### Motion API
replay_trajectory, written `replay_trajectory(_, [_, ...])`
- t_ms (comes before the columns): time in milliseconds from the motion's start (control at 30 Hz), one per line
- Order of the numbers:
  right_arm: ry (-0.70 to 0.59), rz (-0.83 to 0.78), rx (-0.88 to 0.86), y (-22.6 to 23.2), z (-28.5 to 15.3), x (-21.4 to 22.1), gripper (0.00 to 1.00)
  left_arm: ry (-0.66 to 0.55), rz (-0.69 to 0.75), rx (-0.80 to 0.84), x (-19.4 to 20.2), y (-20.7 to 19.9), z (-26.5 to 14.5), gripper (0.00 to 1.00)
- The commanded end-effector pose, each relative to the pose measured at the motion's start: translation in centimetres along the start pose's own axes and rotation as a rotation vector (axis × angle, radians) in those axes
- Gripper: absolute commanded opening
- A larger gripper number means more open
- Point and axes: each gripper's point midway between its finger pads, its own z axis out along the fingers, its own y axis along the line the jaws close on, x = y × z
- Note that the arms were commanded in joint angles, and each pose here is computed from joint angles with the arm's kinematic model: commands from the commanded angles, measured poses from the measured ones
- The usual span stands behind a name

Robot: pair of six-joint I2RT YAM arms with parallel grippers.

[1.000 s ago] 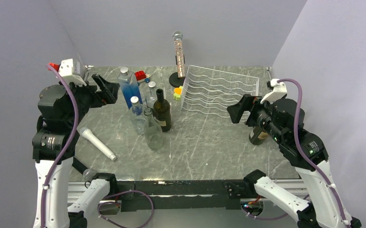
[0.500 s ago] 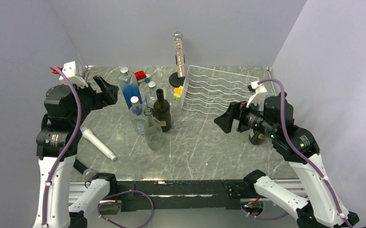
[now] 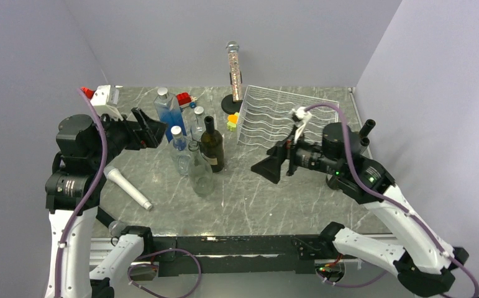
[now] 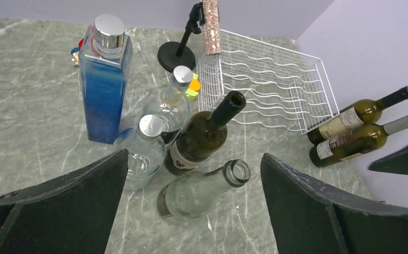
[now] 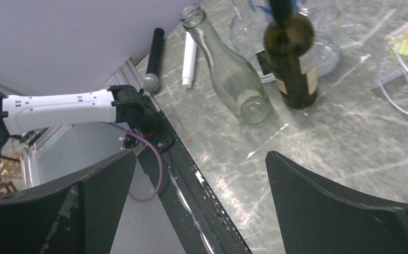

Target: Put the wine bottle on the wine rack

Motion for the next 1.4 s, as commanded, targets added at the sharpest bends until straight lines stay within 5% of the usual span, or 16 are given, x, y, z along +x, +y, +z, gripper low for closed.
replay_trajectory(0, [-0.005, -0.075, 0.131, 0.2, 4.2, -2.6, 0.99, -0.067, 0.029, 0.014, -1.9, -1.0, -1.5, 0.99])
replay_trajectory(567, [0.095, -0.249, 0.311, 2.3, 17.7, -0.8, 0.94, -0.118, 0.014, -0.043, -2.5, -0.6, -3.5, 0.99])
replay_trajectory(833, [0.107, -0.251, 0.444, 0.2, 21.0, -0.3, 0.73, -0.107, -0.017, -0.068, -2.2, -0.2, -3.3, 0.99])
replay_trajectory(1233, [0.138, -0.249, 0.472, -1.0, 22.0, 1.4, 0.61, -0.090, -0.033, -0.065, -1.4, 0.0, -2.9, 0.99])
replay_trajectory(1367, [0.139, -0.223, 0.461, -1.0, 21.9, 1.7, 0.48, -0.085, -0.053, -0.027, -1.4, -0.5, -2.2, 0.99])
